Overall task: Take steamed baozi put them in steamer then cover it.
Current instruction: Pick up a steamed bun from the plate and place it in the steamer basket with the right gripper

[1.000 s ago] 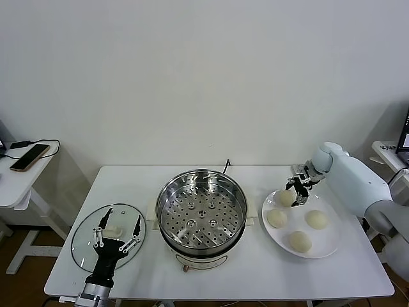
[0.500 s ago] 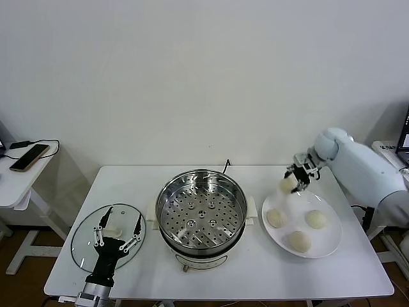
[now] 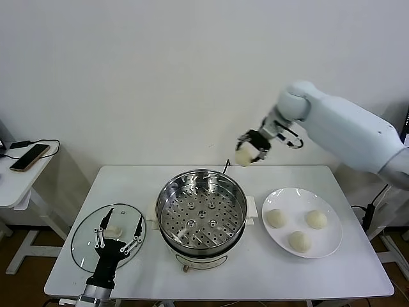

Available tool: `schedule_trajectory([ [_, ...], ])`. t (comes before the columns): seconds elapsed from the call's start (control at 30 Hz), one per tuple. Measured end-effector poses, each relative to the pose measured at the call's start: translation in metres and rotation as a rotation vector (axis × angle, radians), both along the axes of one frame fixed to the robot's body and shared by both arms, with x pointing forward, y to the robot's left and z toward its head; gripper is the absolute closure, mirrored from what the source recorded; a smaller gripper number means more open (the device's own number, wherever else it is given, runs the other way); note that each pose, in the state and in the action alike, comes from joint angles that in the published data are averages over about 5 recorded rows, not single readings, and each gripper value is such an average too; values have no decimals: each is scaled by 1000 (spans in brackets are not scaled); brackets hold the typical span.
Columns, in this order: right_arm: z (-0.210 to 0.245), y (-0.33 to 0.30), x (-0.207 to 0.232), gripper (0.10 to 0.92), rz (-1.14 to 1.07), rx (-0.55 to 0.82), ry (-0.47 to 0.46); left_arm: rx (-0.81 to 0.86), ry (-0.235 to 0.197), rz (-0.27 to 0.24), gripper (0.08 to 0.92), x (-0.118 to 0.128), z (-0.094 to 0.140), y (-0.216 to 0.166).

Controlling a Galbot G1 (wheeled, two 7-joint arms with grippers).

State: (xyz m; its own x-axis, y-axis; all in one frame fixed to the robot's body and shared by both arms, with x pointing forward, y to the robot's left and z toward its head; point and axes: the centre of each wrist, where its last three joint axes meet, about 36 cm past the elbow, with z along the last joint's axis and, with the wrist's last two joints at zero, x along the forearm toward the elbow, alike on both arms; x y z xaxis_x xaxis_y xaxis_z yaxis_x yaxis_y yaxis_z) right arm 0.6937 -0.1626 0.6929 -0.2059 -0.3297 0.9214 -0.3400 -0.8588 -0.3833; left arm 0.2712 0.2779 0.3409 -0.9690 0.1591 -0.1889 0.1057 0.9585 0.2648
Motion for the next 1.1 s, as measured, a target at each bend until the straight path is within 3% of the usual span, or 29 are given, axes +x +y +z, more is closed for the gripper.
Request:
schedule_trajectory([
  [0.4,-33,91,-27,332,241,-102,15,1,-6,5,177,1,0,2],
  [0.83,-85,131,-29,322,307,-187,36,3,-9,9,177,0,-1,4],
  [1.1,-89,136,-28,207,306,-200,32,3,-12,13,177,1,0,5],
])
